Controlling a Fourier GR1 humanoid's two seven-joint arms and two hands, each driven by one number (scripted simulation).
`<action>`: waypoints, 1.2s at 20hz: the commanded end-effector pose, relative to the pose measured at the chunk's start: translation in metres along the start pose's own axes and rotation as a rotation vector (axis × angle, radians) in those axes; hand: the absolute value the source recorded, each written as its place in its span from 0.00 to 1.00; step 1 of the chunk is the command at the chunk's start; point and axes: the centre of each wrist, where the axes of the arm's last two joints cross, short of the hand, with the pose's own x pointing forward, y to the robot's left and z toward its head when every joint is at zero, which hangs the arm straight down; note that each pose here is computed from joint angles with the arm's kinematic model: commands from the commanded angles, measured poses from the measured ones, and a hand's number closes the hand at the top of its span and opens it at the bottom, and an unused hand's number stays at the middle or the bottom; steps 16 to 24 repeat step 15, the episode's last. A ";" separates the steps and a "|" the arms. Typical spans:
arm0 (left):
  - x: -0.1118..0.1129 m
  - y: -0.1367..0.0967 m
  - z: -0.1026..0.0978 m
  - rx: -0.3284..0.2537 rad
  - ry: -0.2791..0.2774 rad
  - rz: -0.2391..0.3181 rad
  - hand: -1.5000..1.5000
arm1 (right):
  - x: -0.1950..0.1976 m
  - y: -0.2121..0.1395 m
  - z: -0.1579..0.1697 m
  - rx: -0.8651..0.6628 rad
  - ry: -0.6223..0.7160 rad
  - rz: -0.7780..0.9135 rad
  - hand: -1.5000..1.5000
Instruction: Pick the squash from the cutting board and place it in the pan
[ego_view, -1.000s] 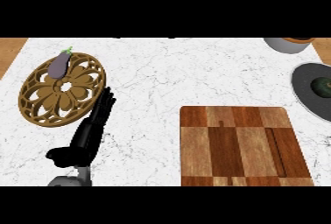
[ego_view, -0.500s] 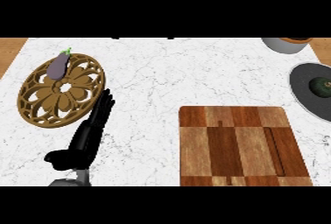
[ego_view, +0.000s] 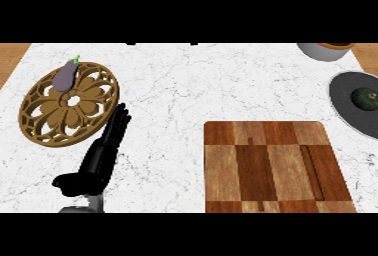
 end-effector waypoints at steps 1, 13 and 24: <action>0.002 0.009 -0.019 0.010 0.010 0.011 0.50 | -0.009 0.013 0.010 0.000 0.012 0.028 0.00; -0.013 0.006 0.008 -0.019 0.009 0.000 0.50 | -0.003 -0.003 0.025 -0.010 -0.011 0.155 0.00; -0.003 0.007 0.000 0.019 -0.004 0.005 0.50 | 0.010 -0.017 0.012 -0.049 -0.023 0.182 0.00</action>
